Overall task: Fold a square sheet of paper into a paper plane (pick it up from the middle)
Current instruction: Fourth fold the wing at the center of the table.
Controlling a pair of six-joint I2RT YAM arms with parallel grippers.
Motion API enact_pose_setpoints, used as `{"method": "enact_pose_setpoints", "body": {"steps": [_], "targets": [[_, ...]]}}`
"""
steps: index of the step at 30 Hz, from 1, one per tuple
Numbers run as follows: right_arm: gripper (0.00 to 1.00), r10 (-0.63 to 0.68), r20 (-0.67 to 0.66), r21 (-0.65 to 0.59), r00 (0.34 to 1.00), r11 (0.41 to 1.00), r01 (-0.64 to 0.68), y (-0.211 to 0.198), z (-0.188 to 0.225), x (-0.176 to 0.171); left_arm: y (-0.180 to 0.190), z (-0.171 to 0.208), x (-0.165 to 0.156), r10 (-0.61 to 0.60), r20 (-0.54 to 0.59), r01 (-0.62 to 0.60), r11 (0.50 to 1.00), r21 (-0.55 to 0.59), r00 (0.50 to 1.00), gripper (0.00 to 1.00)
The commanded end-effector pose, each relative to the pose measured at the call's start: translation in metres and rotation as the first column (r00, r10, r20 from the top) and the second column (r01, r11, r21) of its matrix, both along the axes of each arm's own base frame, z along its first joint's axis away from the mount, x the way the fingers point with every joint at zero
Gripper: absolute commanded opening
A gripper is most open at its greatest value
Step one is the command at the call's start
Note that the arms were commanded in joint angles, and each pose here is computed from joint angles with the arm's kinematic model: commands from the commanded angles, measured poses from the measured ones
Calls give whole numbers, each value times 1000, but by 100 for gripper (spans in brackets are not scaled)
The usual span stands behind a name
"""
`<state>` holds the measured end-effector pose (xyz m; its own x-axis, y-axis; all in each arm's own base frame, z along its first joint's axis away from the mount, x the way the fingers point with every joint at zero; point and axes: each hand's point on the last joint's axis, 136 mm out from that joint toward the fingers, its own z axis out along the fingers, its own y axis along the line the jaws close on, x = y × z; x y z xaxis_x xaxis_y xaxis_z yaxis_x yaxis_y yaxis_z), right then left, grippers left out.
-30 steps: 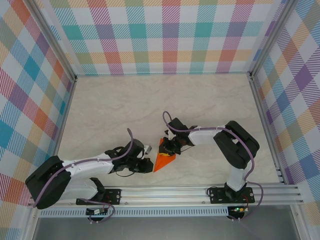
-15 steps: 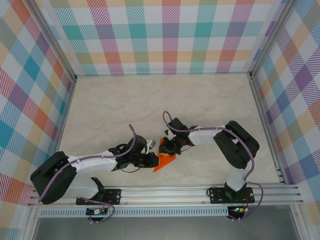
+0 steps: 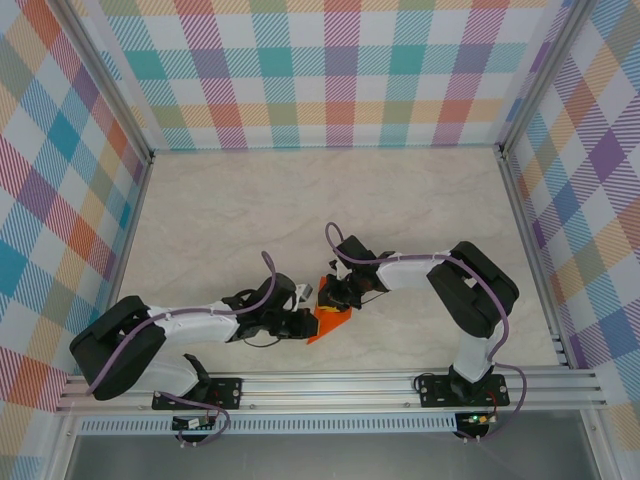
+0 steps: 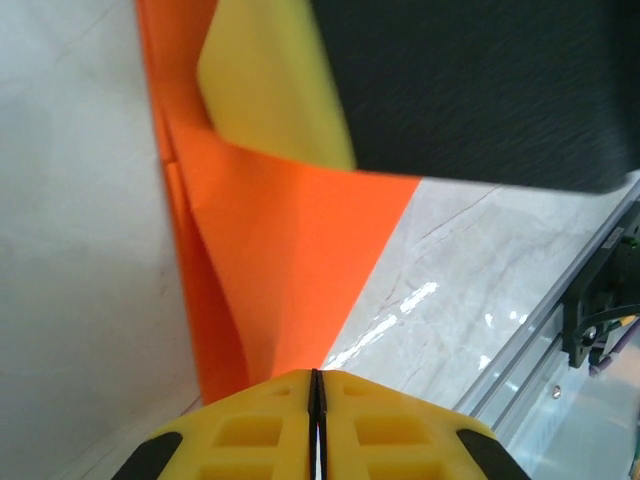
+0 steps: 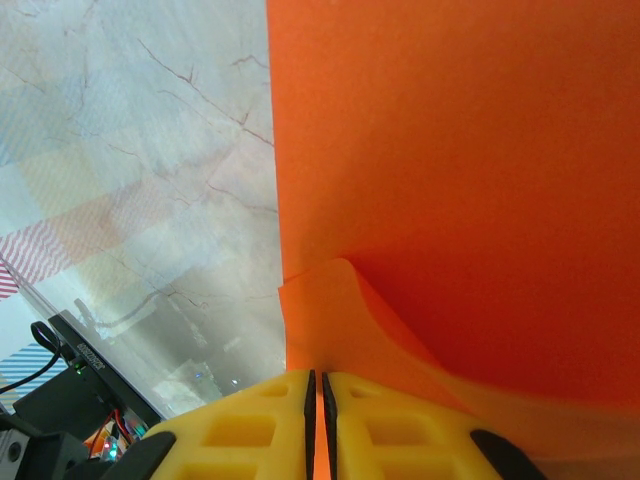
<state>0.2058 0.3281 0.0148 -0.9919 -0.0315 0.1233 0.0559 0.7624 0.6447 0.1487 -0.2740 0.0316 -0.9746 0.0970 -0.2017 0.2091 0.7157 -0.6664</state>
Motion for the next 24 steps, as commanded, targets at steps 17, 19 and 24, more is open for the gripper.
{"method": "enact_pose_setpoints", "body": {"steps": [17, 19, 24], "targets": [[14, -21, -59, -153, 998, 988, 12, -29, -40, -15, 27, -30, -30, -34, -110, 45, 993, 106, 993, 11], [14, -21, -58, -153, 998, 988, 12, -29, -40, -15, 30, -31, -33, -44, -118, 58, 991, 119, 992, 11], [14, -22, -62, -157, 998, 987, 12, -30, -40, -16, 36, -34, -40, -66, -153, 91, 983, 161, 986, 10]]}}
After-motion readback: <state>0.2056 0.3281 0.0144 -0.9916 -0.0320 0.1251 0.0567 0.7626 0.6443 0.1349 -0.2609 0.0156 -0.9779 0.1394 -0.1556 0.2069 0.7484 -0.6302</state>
